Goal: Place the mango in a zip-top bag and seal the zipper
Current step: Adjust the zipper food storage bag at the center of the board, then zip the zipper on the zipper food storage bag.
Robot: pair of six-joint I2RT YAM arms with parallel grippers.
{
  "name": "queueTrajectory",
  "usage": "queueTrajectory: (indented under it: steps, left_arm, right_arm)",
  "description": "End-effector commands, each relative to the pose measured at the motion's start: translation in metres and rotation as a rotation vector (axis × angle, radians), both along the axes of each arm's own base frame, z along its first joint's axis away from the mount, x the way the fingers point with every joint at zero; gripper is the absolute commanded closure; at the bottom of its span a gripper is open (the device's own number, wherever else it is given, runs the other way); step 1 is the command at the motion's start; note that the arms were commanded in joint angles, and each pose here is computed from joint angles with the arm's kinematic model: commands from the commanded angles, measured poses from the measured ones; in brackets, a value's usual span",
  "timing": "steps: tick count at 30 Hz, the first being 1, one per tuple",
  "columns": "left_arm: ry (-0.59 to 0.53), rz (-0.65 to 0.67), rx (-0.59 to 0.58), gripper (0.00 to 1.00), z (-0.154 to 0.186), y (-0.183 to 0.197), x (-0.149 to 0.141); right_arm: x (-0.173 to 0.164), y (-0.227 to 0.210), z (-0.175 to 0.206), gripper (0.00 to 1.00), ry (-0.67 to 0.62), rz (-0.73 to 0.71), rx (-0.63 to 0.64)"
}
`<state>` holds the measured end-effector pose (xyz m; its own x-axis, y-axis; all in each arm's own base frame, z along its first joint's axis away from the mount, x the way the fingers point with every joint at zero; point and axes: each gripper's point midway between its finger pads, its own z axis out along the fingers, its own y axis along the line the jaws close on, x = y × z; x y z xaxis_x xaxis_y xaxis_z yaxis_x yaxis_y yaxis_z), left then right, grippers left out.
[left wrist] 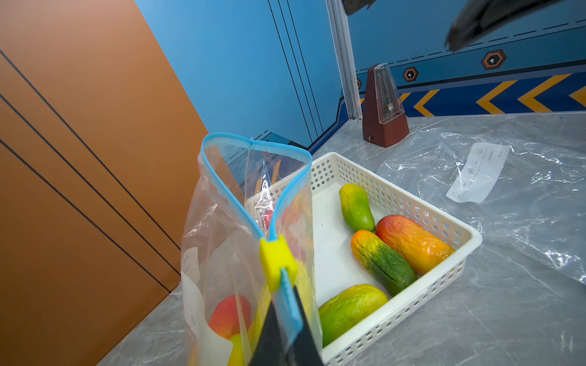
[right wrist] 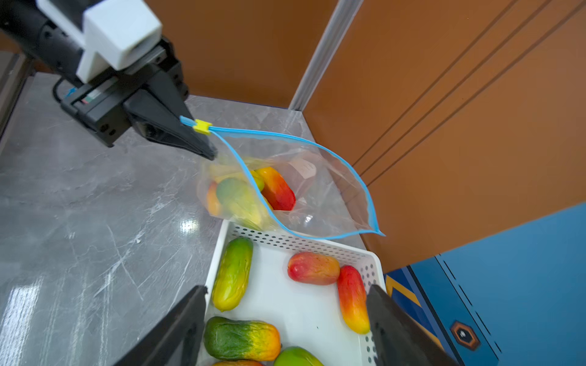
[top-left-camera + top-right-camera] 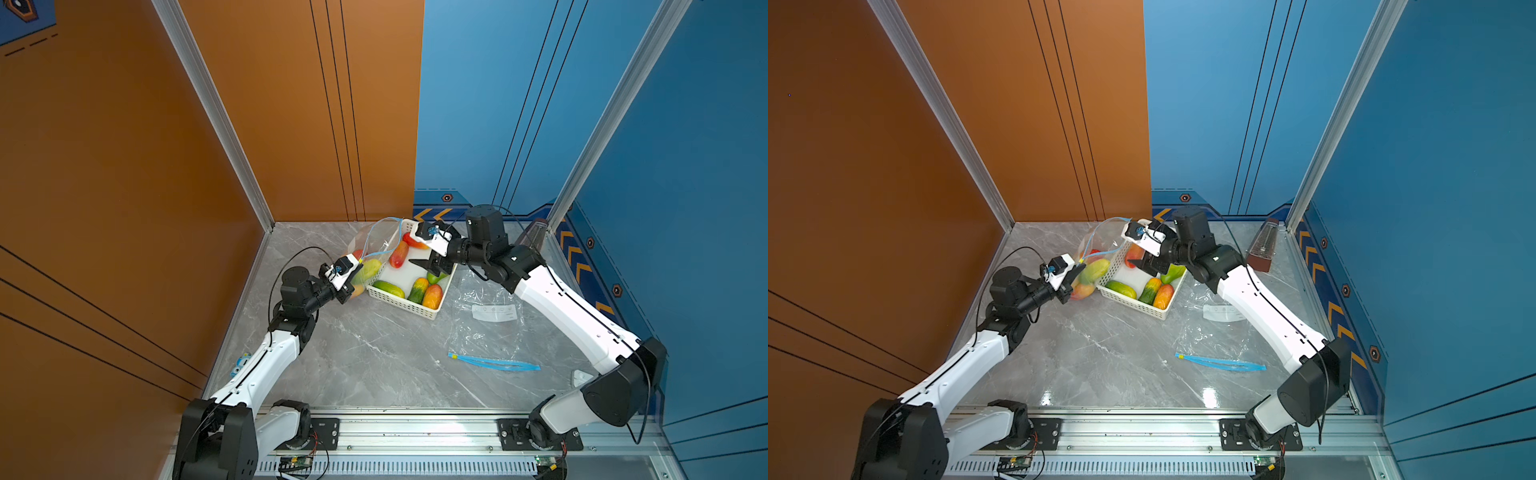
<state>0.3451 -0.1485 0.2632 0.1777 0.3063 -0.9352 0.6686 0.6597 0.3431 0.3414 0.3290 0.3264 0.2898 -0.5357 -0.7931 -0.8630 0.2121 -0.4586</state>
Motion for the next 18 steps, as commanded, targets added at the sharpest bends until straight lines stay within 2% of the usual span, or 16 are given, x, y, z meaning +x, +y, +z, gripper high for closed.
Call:
queueTrajectory:
  steps: [1, 7, 11, 12, 15, 18]
  left_arm:
    - [-0.002, -0.093, -0.027, 1.0, 0.002, -0.01, -0.017]
    - [0.036, -0.18, -0.037, 1.0, -0.01, -0.019, -0.029]
    - [0.044, -0.191, -0.039, 1.0, -0.012, -0.02, -0.03]
    - [0.046, -0.189, -0.039, 1.0, -0.013, -0.019, -0.029]
    - [0.041, -0.176, -0.039, 1.0, -0.012, -0.017, -0.029]
    - [0.038, -0.178, -0.041, 1.0, -0.01, -0.015, -0.03]
  right_arm:
    - [-0.009, 0.039, -0.028, 0.2, -0.143, 0.274, -0.043]
    - [-0.019, 0.076, -0.033, 0.3, -0.246, 0.404, -0.014]
    - [-0.016, 0.081, -0.038, 0.34, -0.261, 0.419, -0.028]
    - [-0.029, 0.089, -0.037, 0.38, -0.264, 0.45, -0.023]
    - [-0.04, 0.08, -0.032, 0.48, -0.273, 0.471, -0.004]
    - [-0.05, 0.077, -0.019, 0.49, -0.299, 0.491, 0.057]
